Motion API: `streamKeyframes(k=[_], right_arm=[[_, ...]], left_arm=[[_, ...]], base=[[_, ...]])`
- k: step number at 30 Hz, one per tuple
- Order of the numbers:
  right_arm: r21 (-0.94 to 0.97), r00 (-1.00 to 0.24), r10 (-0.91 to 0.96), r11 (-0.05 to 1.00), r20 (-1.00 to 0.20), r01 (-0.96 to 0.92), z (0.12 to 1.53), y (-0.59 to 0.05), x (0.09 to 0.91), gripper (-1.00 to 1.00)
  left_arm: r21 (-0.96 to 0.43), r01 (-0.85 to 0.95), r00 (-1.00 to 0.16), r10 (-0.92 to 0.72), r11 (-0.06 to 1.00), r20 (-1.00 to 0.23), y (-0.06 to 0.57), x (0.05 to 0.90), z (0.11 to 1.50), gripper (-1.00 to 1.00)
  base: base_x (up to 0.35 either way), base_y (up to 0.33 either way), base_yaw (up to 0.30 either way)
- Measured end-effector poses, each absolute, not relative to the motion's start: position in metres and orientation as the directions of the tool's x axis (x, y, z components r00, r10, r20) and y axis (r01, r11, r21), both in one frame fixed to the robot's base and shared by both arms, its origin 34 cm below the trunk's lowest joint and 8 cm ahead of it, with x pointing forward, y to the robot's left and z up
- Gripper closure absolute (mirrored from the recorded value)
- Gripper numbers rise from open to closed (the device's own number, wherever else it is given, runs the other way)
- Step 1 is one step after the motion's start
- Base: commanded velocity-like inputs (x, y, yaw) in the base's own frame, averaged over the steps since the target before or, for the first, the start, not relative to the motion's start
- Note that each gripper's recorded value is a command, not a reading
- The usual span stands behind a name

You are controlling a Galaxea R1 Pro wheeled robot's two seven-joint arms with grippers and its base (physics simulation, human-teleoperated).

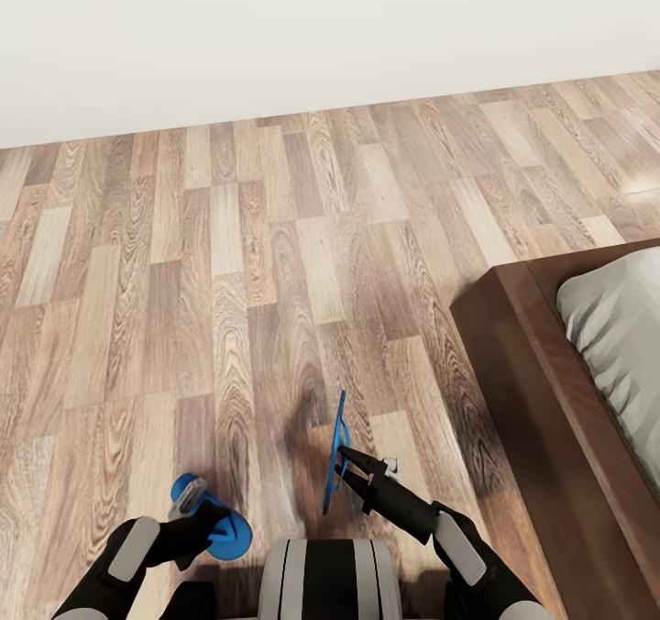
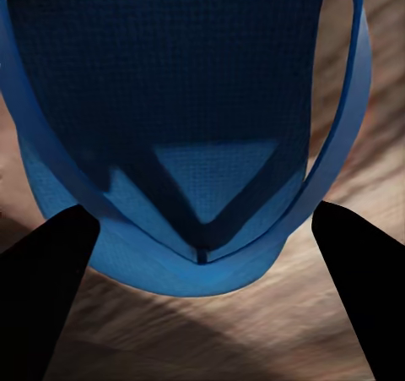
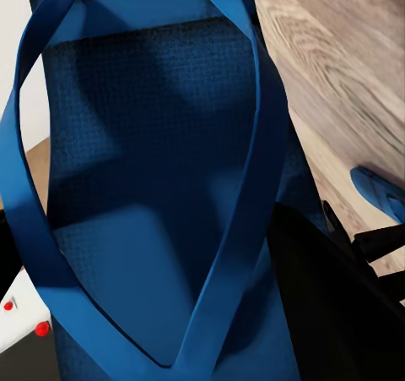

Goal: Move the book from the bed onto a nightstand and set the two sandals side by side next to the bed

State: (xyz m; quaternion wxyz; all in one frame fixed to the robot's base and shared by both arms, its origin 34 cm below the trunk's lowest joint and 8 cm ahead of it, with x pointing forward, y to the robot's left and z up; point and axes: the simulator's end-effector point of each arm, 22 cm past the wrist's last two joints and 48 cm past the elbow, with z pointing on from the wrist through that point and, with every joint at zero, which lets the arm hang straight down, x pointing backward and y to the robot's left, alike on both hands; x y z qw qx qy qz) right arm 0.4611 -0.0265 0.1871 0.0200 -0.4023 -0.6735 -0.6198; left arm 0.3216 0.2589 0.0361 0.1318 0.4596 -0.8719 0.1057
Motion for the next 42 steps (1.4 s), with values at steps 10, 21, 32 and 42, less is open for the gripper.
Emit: streamKeyframes(k=[10, 21, 32, 42], right_arm=[[0.839, -0.693, 0.518, -0.094, 0.501, 0.536, 0.202, -0.027, 0.472, 1.0], [0.862, -0.715, 0.518, -0.094, 0.47, 0.498, 0.221, -0.027, 0.485, 1.0], [0.884, -0.738, 0.515, -0.091, 0.436, 0.459, 0.24, -0.026, 0.496, 1.0], [0.901, -0.76, 0.506, -0.092, 0.408, 0.423, 0.26, -0.024, 0.505, 1.0]], left_arm=[[-0.091, -0.825, -0.557, -0.772, 0.558, 0.306, 0.26, 0.338, 0.046, 1.0], [-0.128, -0.82, -0.57, -0.772, 0.558, 0.281, 0.26, 0.357, 0.059, 1.0], [-0.166, -0.811, -0.584, -0.771, 0.56, 0.253, 0.259, 0.377, 0.073, 1.0], [-0.202, -0.8, -0.596, -0.786, 0.565, 0.164, 0.268, 0.404, 0.083, 1.0]], base=[[0.0, 0.0, 0.0], [0.0, 0.0, 0.0], [0.0, 0.0, 0.0], [0.0, 0.0, 0.0]])
